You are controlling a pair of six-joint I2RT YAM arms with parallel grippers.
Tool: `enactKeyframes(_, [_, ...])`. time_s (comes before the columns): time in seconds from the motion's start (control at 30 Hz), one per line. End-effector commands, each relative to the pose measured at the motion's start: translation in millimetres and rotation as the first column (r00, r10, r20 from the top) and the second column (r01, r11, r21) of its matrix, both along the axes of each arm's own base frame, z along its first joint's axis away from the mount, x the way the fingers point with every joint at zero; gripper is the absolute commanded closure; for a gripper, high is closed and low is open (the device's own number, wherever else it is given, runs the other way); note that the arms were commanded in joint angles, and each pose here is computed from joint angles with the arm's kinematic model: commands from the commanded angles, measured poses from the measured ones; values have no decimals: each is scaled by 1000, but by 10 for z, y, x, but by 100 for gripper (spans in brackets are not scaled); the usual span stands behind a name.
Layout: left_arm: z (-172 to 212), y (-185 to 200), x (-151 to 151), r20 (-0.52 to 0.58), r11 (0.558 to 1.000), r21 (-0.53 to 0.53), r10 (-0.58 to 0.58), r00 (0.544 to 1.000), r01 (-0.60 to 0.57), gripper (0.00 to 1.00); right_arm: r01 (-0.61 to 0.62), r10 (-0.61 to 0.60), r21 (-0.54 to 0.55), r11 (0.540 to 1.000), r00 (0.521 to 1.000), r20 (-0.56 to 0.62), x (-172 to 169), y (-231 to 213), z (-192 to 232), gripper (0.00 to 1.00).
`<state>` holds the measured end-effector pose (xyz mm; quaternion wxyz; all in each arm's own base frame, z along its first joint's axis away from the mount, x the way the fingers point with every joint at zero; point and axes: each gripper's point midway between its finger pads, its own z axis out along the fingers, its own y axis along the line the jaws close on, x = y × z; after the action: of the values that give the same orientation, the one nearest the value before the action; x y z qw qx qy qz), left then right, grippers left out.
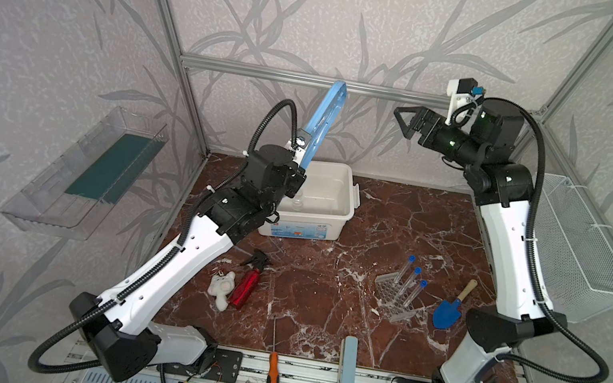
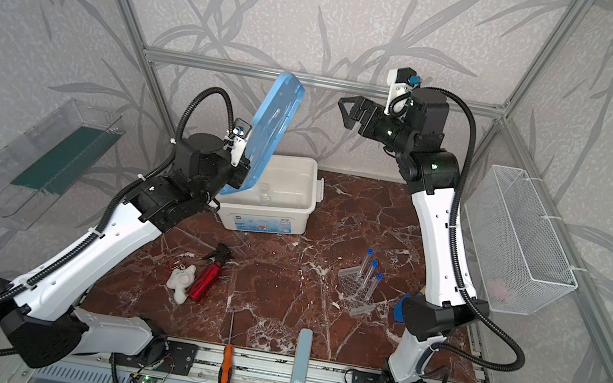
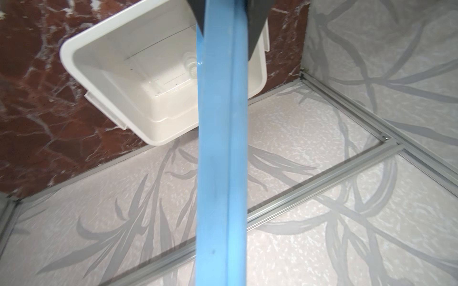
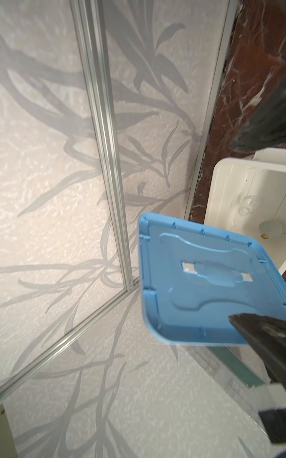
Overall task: Organize the chemistry lab equipment
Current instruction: 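Lift the blue lid upright with both grippers holding opposite edges, then carry the lid over the white bin and lower it with both grippers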
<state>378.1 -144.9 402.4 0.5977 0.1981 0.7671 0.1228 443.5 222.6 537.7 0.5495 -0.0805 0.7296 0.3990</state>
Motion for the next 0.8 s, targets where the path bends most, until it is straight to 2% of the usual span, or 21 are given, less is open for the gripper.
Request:
enactKeyframes(0.0, [-26, 92, 22, 28, 976, 211, 58, 998, -62, 100, -126, 126, 9, 992, 984, -127, 10, 401, -291, 1])
enactKeyframes(0.17, [-166, 21, 60, -9, 971, 235, 52, 999, -49, 99, -195, 207, 77, 978, 958, -199, 129, 666, -470, 1])
enactKeyframes(0.37, [-365, -142, 37, -23, 945, 325, 36, 999, -27, 99, -175, 177, 35, 984, 936, -305, 269, 735, -902, 1])
enactKeyframes(0.47, [-477, -229, 23, -39, 937, 350, 24, 999, -8, 99, -188, 186, 29, 982, 916, -355, 313, 779, -1119, 6])
enactKeyframes(0.6, [-615, -294, 14, -60, 929, 369, 21, 998, 2, 98, -217, 204, 15, 976, 892, -404, 313, 821, -1344, 18])
enactKeyframes(0.77, [-790, -358, 1, -83, 922, 387, 18, 996, 15, 91, -241, 209, -2, 971, 847, -489, 282, 826, -1731, 24])
